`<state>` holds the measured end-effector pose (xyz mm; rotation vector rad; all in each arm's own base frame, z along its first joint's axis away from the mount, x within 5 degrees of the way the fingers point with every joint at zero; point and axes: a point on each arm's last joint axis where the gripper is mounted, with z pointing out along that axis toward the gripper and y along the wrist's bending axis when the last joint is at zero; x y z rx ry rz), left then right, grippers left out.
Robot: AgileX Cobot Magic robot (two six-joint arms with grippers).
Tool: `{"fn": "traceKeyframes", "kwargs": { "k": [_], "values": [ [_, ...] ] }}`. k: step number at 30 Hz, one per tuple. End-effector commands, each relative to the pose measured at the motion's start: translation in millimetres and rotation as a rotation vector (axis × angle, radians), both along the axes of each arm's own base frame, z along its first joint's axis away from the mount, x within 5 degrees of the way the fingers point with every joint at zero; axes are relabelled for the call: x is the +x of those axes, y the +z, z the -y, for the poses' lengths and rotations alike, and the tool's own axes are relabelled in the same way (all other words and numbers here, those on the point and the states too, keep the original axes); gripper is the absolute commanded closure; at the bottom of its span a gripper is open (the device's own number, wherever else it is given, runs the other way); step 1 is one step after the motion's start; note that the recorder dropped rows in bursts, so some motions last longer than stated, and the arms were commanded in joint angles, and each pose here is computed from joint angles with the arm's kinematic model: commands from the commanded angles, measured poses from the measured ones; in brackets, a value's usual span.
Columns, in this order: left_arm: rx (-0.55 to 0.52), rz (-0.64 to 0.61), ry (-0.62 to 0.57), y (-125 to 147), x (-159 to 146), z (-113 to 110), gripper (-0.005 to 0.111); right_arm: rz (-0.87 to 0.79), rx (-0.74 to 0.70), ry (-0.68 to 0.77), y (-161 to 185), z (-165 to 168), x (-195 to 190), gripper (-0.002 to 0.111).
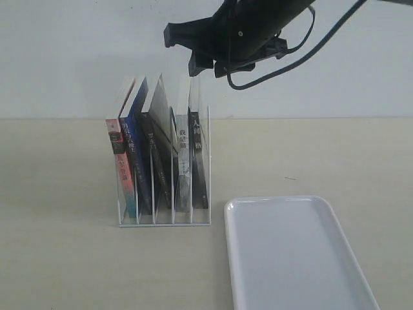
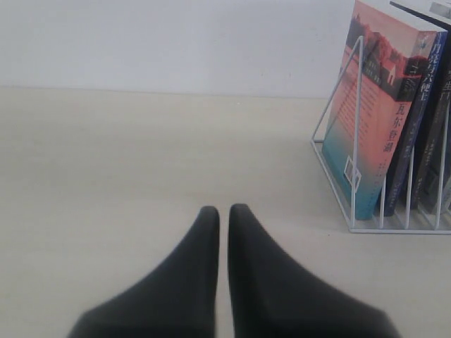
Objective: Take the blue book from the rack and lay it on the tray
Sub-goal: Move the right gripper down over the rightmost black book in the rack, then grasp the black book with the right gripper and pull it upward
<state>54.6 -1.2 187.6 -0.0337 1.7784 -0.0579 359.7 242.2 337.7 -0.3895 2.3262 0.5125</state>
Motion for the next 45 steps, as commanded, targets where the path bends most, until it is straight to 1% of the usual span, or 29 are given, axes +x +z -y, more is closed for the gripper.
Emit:
{"fn": "traceKeyframes", "kwargs": {
  "k": [1, 6, 13, 27, 38, 45],
  "values": [
    [-0.009, -0.002, -0.001, -1.3, -0.1, 0.3, 0.103, 0.025, 0.006, -0.012, -8.7, -6.3, 11.3, 0.065],
    [-0.009, -0.002, -0.001, -1.3, -0.1, 0.3, 0.103, 0.041, 0.016, -0.016, -14.1, -9.3, 16.4, 0.065],
    [-0.009, -0.002, -0.001, -1.3, -0.1, 0.3, 0.103, 0.011, 0.006, -0.02, -29.1, -13.0, 21.7, 0.065],
    [-0.009, -0.002, -0.001, -1.3, -0.1, 0.3, 0.103, -0.027, -0.022, -0.017, -41.2, -14.5, 23.9, 0.065],
    [-0.009, -0.002, -0.001, -1.3, -0.1, 0.3, 0.103, -0.027, -0.123, -0.021, -45.0, -7.8, 23.9, 0.065],
    [-0.009, -0.002, -0.001, -1.3, -0.1, 0.3, 0.103, -0.037, -0.13, -0.025, -45.7, -7.1, 23.5, 0.065]
  ]
}}
